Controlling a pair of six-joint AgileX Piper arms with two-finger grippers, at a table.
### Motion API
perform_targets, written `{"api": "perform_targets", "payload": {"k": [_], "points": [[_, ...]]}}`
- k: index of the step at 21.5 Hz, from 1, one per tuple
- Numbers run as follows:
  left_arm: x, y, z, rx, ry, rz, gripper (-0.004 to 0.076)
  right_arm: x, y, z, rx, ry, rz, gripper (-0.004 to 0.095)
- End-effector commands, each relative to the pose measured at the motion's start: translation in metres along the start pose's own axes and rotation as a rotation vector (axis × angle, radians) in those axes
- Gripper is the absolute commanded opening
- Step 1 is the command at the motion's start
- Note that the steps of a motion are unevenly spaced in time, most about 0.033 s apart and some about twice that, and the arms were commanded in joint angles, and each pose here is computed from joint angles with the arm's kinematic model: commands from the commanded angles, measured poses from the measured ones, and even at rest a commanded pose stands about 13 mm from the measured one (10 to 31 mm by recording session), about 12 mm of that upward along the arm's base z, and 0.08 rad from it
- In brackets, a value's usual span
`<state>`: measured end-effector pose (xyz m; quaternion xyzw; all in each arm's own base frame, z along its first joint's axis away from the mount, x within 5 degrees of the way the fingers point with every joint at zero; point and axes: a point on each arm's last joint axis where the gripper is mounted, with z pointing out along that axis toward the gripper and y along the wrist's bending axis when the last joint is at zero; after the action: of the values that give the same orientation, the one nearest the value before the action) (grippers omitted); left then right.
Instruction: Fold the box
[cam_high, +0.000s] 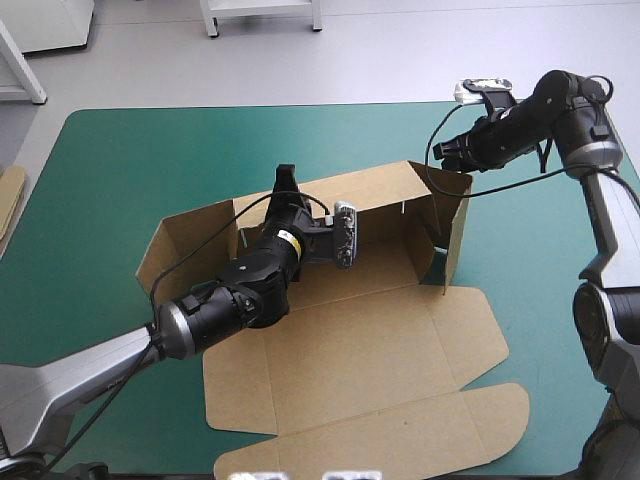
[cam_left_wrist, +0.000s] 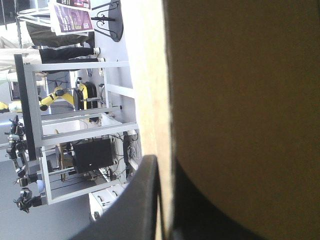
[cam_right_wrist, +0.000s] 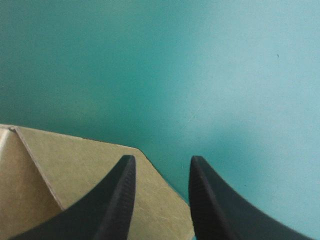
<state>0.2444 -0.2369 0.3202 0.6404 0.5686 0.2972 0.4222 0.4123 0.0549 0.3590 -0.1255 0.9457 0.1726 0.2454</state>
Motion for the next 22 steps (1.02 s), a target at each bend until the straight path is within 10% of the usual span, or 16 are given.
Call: {"api": "perform_targets", "payload": {"k": [1, 8, 22], "points": [[0.0, 0.009, -0.01, -0.02, -0.017, -0.04, -0.0008, 0.004, 0.016, -0.04, -0.019, -0.081, -0.038, 0.0333], [0.0, 0.009, -0.01, -0.02, -0.011, -0.041, -0.0008, 0.044, 0.033, -0.04, -0.14, -0.169, -0.065, 0.0333], [0.0, 0.008, -0.009, -0.019, -0.009, -0.03, -0.0009, 0.105, 0.033, -0.02, -0.11, -0.251, -0.256, 0.0333]]}}
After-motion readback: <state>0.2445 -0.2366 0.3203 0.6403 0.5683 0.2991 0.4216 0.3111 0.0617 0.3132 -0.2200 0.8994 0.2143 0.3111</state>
